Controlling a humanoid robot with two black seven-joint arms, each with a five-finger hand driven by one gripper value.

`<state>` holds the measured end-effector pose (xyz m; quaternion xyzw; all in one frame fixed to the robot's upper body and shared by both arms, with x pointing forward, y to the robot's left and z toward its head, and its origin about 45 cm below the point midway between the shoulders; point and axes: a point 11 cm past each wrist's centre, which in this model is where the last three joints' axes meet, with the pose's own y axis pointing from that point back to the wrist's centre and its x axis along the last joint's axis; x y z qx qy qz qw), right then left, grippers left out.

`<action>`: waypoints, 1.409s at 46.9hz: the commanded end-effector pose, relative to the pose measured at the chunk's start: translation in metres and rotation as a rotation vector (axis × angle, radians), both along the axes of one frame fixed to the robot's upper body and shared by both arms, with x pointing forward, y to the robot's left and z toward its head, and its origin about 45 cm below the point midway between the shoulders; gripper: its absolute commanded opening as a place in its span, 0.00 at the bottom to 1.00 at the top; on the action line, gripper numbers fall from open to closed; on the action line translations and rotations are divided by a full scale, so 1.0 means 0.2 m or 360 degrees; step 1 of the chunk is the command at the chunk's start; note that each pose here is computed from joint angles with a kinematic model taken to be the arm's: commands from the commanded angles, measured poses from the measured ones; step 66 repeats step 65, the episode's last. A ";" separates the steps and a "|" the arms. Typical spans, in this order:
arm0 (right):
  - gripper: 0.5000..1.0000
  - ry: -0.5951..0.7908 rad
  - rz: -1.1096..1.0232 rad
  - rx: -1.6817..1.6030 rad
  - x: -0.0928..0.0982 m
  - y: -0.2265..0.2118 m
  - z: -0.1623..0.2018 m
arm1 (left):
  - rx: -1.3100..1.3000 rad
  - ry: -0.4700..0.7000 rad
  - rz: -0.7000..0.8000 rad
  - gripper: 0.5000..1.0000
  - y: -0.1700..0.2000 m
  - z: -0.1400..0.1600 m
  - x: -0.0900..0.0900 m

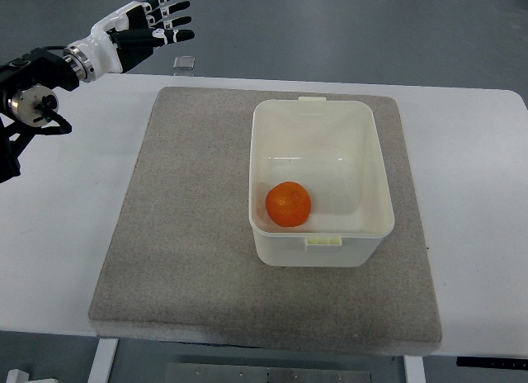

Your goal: Put orange in box with left hand

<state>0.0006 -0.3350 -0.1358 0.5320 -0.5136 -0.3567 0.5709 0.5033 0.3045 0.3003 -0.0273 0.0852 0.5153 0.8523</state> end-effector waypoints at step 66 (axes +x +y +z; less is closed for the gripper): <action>0.89 0.0000 0.0041 -0.0014 0.00 0.00 0.00 | -0.0671 0.0429 0.0201 0.99 0.15 -0.24 -0.09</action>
